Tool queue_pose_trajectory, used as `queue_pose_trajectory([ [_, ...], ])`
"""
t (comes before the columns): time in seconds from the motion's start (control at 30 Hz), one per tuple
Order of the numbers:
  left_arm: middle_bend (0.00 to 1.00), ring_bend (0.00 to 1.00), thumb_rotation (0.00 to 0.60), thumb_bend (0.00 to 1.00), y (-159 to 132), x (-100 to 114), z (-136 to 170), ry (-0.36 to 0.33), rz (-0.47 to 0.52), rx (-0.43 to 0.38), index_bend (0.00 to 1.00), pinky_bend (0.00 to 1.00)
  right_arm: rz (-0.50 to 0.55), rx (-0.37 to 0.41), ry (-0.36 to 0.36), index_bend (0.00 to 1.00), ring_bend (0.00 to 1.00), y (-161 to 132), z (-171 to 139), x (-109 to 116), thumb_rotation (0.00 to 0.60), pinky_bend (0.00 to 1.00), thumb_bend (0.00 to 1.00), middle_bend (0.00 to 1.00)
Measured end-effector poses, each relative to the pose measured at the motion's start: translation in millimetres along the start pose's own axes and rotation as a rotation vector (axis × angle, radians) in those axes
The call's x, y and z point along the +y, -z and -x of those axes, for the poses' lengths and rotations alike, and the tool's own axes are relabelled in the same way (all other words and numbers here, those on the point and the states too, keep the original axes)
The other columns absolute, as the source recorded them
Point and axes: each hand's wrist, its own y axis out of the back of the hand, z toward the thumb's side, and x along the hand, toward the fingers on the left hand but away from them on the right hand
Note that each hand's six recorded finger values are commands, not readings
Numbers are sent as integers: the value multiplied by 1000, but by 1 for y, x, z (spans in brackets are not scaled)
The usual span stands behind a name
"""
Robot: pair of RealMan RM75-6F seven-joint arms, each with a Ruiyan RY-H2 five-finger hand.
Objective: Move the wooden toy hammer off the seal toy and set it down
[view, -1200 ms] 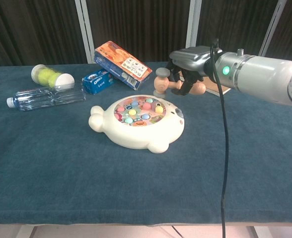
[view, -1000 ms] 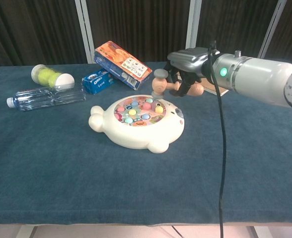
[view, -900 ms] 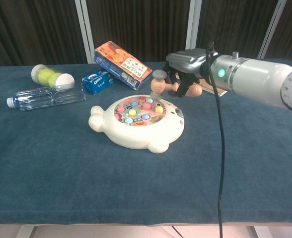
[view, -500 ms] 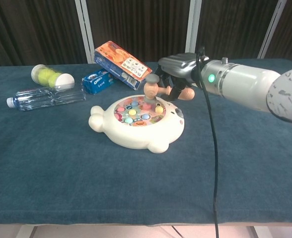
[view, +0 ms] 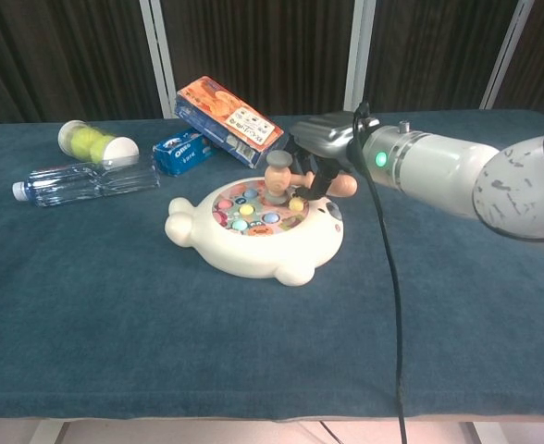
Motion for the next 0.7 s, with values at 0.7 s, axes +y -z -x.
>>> queue_pose_trajectory([
  [0.7,10,12,600,106,-5,-5,-1,3,-20,-7,0,130,20,8,3,984,655,24,-23,9,600,719,474,787],
])
